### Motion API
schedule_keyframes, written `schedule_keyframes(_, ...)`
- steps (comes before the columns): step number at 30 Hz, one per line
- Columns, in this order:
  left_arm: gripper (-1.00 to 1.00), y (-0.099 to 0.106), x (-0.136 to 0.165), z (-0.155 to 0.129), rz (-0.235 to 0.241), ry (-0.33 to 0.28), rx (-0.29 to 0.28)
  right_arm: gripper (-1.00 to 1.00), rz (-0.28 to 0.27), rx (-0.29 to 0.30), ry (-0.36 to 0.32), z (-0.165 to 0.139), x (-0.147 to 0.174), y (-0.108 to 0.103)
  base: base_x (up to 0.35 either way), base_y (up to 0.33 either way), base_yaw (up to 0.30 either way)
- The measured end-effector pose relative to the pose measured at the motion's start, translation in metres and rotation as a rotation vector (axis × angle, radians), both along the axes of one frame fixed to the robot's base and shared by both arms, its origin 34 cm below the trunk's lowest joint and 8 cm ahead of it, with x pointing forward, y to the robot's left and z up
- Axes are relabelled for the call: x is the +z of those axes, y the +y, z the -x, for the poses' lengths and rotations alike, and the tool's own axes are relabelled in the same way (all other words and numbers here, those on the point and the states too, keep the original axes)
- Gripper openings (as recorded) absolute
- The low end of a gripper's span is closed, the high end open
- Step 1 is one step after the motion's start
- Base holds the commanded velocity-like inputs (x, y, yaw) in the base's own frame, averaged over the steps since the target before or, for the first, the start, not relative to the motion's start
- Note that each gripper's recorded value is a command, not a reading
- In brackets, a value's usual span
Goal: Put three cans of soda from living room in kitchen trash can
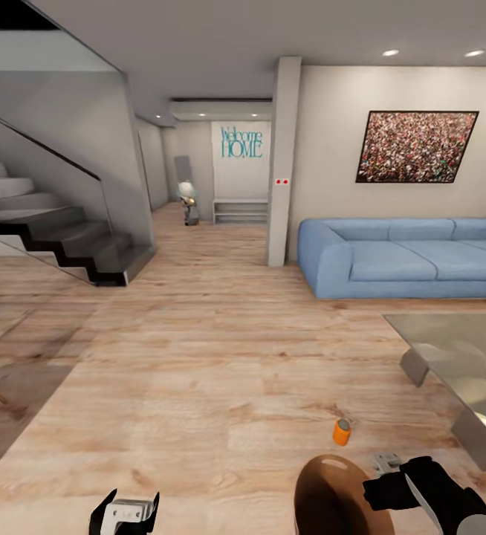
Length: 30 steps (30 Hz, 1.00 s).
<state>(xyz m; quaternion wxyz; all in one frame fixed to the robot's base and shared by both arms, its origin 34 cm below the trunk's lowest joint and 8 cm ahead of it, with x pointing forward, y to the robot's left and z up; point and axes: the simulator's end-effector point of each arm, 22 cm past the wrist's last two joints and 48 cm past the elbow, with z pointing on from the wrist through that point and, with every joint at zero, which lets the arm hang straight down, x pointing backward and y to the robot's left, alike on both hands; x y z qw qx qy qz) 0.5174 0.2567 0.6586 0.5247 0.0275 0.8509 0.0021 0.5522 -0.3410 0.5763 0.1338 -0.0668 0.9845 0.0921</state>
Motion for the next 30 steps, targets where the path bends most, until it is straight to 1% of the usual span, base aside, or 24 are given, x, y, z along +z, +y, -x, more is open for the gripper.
schedule_keyframes(13, 1.0, -0.0008, 0.002, -0.0007, -0.002, -0.005, -0.003, -1.0, 0.002, 0.001, -0.007, -0.0017, 0.0028, -0.0007, 0.241, -0.175, -0.25)
schedule_keyframes(30, 1.0, -0.0005, 0.0076, -0.0027, -0.002, -0.02, -0.002, -1.0, 0.003, 0.001, -0.021, -0.0049, 0.0087, -0.0011, 0.147, -0.253, -0.229)
